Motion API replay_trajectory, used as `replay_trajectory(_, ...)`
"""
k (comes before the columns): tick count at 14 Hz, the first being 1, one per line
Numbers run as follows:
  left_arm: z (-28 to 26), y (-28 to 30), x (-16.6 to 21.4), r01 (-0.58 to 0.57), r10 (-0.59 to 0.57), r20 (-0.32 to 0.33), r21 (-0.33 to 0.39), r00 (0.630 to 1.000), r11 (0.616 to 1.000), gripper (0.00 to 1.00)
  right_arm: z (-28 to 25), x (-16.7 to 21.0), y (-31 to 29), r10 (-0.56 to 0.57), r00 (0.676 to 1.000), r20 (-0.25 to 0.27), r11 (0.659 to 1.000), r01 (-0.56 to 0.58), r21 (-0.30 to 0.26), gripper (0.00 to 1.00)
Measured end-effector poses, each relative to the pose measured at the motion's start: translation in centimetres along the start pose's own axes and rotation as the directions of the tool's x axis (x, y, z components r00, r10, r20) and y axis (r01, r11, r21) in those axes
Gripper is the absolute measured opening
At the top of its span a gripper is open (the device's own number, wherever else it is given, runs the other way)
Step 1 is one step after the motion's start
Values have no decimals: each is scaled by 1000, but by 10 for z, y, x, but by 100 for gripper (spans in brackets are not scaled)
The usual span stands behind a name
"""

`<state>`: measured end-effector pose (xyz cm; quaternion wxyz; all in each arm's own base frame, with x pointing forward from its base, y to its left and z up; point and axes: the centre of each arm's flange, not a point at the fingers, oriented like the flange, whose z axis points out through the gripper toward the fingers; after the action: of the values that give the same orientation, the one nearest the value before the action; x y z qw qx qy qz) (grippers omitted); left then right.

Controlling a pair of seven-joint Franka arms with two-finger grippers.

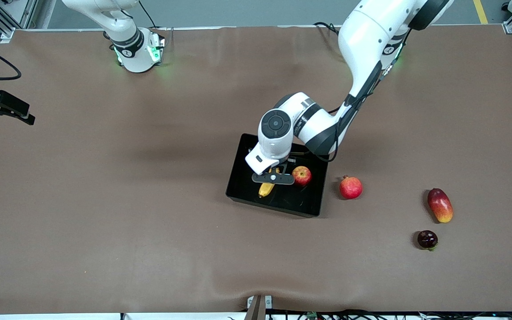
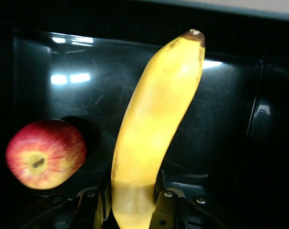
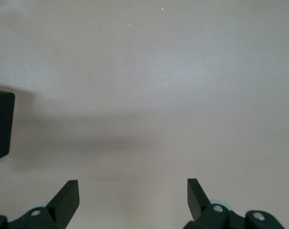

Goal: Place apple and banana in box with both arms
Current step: 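Carry the banana into the black box and lower it with the left gripper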

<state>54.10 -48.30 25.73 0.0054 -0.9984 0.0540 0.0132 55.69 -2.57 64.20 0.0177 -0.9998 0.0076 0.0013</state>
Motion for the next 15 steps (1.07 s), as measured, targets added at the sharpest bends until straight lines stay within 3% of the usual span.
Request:
replay_trajectory(6, 63, 21, -11, -28, 29, 3, -29, 1000, 999, 37, 0, 0, 0, -1, 1000, 1, 1000, 1, 0, 100)
replay_trajectory(12, 67, 24, -11, -32, 32, -1, -33, 999, 999, 37, 0, 0, -1, -1, 1000, 1, 1000, 1, 0, 100)
replay_trajectory(15, 85, 23, -13, -37, 37, 5, -23, 999, 999, 64, 0, 0, -1, -1, 1000, 1, 1000, 1, 0, 100)
